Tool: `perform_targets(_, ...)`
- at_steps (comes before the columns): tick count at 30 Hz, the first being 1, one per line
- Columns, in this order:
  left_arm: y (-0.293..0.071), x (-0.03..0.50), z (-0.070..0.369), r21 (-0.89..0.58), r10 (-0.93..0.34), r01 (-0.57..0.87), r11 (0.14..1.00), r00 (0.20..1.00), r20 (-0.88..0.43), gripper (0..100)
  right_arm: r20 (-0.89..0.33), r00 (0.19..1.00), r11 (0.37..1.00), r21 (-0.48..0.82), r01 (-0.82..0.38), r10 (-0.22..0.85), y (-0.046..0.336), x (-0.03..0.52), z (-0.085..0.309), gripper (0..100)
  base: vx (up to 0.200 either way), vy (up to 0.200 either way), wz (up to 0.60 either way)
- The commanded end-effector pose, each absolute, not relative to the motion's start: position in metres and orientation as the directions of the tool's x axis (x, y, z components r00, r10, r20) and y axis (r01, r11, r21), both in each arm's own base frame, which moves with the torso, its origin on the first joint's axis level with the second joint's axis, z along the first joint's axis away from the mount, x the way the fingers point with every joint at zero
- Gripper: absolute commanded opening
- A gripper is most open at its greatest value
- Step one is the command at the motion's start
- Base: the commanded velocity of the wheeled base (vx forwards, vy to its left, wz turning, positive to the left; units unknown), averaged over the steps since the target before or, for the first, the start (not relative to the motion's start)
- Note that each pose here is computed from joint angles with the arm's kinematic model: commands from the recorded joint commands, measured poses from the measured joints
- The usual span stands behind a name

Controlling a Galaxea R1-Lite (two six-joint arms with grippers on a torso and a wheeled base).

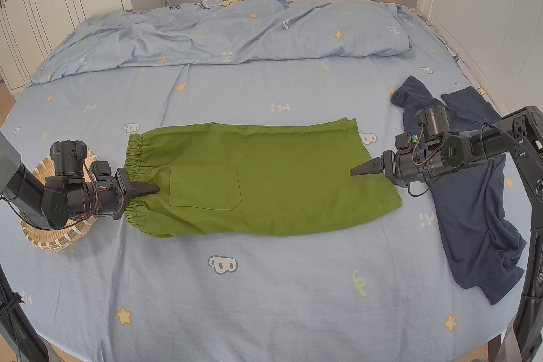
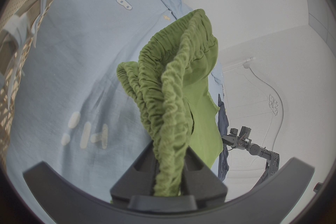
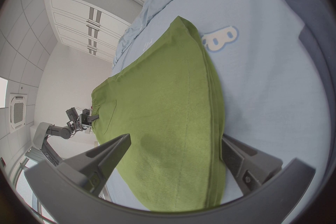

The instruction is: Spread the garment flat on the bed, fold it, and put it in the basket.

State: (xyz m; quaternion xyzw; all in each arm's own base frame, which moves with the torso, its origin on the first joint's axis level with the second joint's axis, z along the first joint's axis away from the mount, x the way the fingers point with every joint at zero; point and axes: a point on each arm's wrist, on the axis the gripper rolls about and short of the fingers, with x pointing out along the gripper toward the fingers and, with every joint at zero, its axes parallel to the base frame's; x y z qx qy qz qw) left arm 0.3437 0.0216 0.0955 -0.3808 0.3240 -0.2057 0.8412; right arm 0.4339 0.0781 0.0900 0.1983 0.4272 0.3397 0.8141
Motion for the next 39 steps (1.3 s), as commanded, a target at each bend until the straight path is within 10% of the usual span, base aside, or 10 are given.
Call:
perform_targets(1,0.023,0.344,0.096,-0.774,-0.591,0.099,0.625,0.708,-0.387,0,-0.547,0.398,0.675,0.634,-0.378,0.737,0.07,0.437,0.089,0,0.0,0.0,0.0)
perform_targets(23,0.026,0.346,0.094,-0.784,-0.592,0.055,0.618,0.689,-0.418,0,-0.503,0.35,0.61,0.701,-0.369,0.79,0.054,0.427,0.118,0,0.0,0.0,0.0)
perform_targets(39,0.046,0.317,0.097,-0.714,-0.594,-0.086,0.694,0.492,-0.637,0,-0.588,0.241,0.636,0.722,-0.273,0.772,0.043,0.313,0.139,0,0.0,0.0,0.0)
